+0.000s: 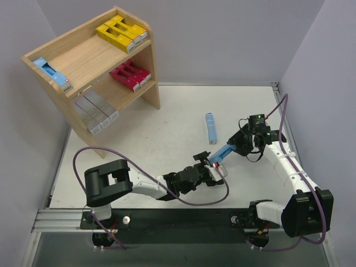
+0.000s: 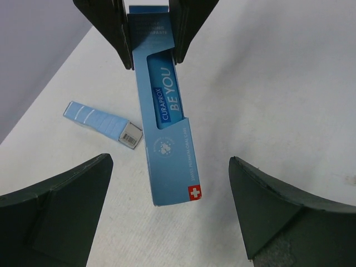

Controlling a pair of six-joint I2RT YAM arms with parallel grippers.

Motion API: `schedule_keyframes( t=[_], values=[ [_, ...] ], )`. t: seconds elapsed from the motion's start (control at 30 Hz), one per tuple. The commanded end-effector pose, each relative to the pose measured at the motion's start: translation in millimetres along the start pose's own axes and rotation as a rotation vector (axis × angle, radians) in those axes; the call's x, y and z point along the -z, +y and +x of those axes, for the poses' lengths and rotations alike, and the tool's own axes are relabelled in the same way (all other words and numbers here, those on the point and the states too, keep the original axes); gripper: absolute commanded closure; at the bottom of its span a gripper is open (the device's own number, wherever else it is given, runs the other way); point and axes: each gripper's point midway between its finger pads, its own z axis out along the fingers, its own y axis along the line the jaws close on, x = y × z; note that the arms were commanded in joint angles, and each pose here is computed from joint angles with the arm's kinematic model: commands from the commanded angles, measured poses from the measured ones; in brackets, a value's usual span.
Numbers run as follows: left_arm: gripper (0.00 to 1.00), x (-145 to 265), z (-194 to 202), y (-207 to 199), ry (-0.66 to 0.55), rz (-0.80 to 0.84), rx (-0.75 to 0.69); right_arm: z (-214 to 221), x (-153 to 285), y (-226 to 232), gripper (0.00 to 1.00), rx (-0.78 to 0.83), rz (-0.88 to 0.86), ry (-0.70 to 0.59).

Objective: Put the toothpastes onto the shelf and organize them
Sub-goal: Place the toothpaste on the shelf.

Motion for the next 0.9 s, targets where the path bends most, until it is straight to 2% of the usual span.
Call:
schedule_keyframes(
  t=[0.0, 0.1, 0.2, 0.27, 0.37, 0.73, 0.87],
  values=[
    [0.03, -6.4, -18.5, 26.2, -0.069, -0.17, -0.011, 1.2, 19.5, 19.0, 0.6, -0.018, -0.066, 0.002],
    [0.03, -10.2, -14.8, 25.3, -0.056, -0.172, -0.003, 3.6, 21.7, 21.1, 0.6, -0.017, -0.075, 0.007],
    [0.09, -11.1, -9.6, 25.6, -0.041, -0.183, 0.012, 4.0, 23.9, 23.8, 0.6, -0.011, -0.085, 0.005],
    [0.18, -10.9, -8.7, 28.2, -0.034, -0.2, 0.018, 3.8, 24.6, 24.9, 0.6, -0.01, -0.088, 0.004],
    [0.25, -11.7, -5.1, 26.4, -0.023, -0.199, 0.015, 5.5, 26.2, 27.3, 0.6, -0.016, -0.097, 0.011],
    [0.27, -14.5, 3.5, 17.2, 0.001, -0.176, 0.026, 6.4, 32.1, 32.9, 0.6, -0.01, -0.121, 0.006],
    [0.34, -14.3, 3.0, 17.5, 0.002, -0.186, 0.016, 7.0, 32.8, 33.6, 0.59, -0.009, -0.123, 0.004]
  ],
)
